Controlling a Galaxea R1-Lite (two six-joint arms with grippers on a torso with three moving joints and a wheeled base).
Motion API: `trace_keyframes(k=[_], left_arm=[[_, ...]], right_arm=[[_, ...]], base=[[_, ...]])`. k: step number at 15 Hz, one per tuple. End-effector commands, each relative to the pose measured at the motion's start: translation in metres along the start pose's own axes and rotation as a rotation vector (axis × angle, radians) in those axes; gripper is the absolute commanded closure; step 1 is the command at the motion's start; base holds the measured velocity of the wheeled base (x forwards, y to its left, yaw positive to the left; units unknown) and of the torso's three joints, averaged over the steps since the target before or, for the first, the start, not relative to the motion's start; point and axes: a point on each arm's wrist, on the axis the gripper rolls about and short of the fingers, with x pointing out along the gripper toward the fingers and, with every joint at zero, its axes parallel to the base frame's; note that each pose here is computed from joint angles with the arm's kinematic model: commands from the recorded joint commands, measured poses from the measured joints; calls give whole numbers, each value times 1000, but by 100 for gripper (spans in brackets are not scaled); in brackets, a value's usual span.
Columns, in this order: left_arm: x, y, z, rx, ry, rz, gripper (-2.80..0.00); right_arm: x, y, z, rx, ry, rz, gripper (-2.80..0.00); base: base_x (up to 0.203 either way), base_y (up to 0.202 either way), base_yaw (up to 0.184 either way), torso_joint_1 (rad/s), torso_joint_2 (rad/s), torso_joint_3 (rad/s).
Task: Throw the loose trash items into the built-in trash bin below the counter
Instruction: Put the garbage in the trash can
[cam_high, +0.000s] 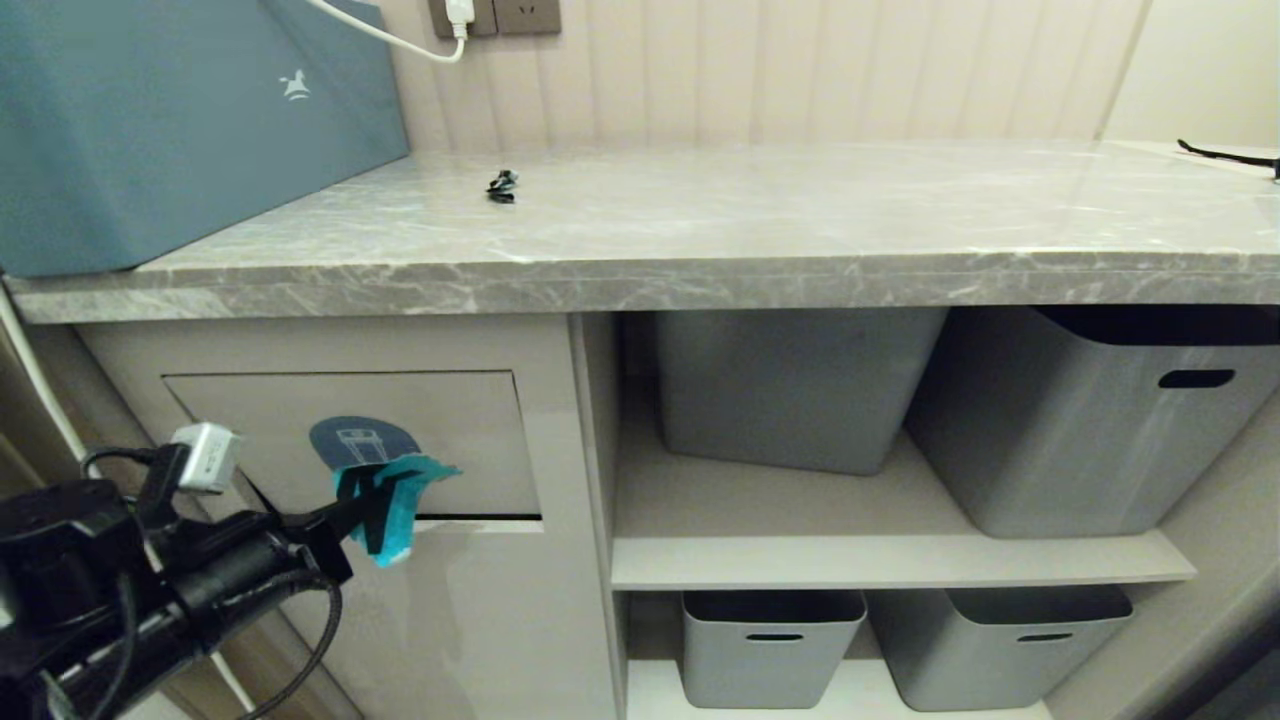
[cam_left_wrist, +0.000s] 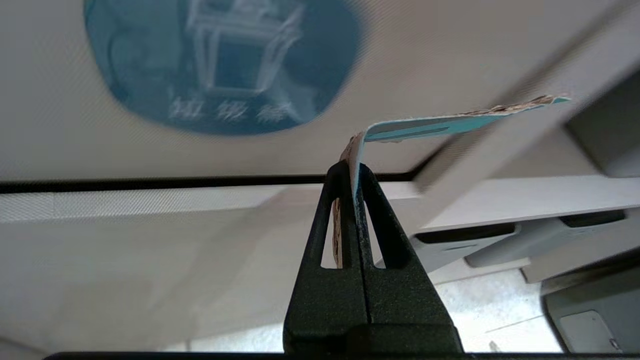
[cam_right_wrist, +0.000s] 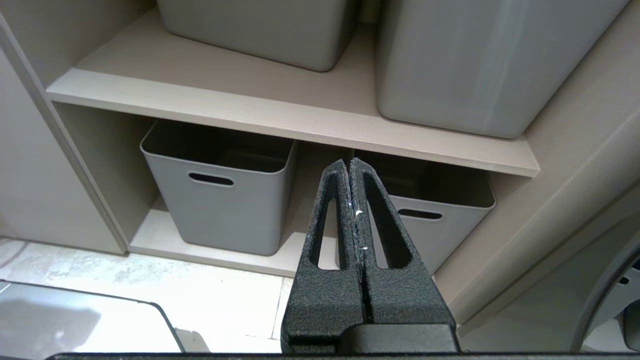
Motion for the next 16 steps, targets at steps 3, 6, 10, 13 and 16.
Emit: trace_keyframes(k=[3,6,10,13,16], left_arm=[[39,20,-17,-57,62,41,0],[56,24,-22,-149,50,104,0],[64,26,-18,-150,28,105,0],[77,28,-13,-143,-3,100,0],[82,26,-9,-161,-19,88,0]], right_arm=[[0,0,0,-1,1,1,0],[0,0,0,-1,0,1,0],[0,0,0,-1,1,1,0],[0,0,0,-1,1,1,0],[0,0,0,-1,1,1,0]], base=[[0,0,0,0,0,0],[0,0,0,0,0,0],[0,0,0,0,0,0],[0,0,0,0,0,0],[0,0,0,0,0,0]])
